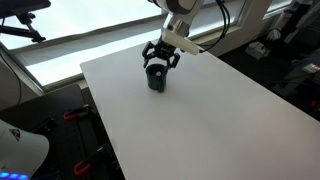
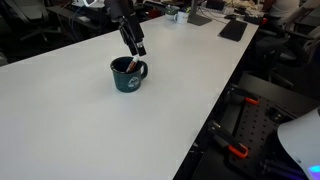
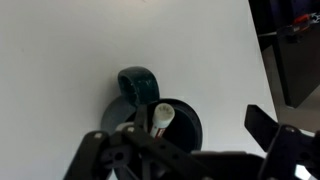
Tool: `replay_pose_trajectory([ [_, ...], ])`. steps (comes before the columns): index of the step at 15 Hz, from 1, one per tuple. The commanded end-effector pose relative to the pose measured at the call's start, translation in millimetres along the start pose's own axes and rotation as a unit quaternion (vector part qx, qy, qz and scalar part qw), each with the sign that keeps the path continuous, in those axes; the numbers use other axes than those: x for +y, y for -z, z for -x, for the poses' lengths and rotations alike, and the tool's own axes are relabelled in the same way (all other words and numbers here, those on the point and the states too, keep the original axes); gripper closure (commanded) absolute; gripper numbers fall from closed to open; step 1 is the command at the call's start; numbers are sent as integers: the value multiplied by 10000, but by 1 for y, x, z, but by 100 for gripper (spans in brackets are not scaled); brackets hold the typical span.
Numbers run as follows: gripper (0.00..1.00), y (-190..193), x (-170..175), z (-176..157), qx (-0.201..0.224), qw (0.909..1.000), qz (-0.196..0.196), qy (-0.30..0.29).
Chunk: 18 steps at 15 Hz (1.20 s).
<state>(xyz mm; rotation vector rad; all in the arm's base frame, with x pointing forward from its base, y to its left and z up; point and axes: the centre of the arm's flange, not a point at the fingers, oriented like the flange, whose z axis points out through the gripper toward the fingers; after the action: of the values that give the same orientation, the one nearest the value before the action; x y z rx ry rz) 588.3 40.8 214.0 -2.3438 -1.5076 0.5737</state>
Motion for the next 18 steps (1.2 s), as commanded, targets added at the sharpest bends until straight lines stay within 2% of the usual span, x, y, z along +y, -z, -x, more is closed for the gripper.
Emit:
replay_pose_trajectory([
  [1, 30, 6, 3, 1, 102, 9998, -136, 65],
  [2, 26, 5, 3, 1, 130, 9998, -131, 73],
  [3, 29, 5, 3, 2, 147, 9998, -137, 70],
  [4, 26, 4, 3, 3, 167, 9997, -147, 64],
  [5, 13, 4, 3, 3, 180, 9997, -155, 53],
  [7, 32, 3, 3, 4, 207, 9997, -151, 65],
  [9, 44, 3, 4, 4, 216, 9996, -153, 74],
  [10, 21, 2, 4, 4, 198, 9997, -159, 66],
  [11, 12, 2, 3, 4, 207, 9996, -156, 76],
  [12, 13, 2, 3, 4, 228, 9996, -135, 97],
  [13, 35, 1, 3, 5, 234, 9996, -135, 88],
  [14, 47, 1, 3, 5, 246, 9996, -120, 108],
  [15, 47, 1, 3, 5, 265, 9995, -87, 153],
  [18, 70, 1, 3, 6, 299, 9992, -90, 232],
])
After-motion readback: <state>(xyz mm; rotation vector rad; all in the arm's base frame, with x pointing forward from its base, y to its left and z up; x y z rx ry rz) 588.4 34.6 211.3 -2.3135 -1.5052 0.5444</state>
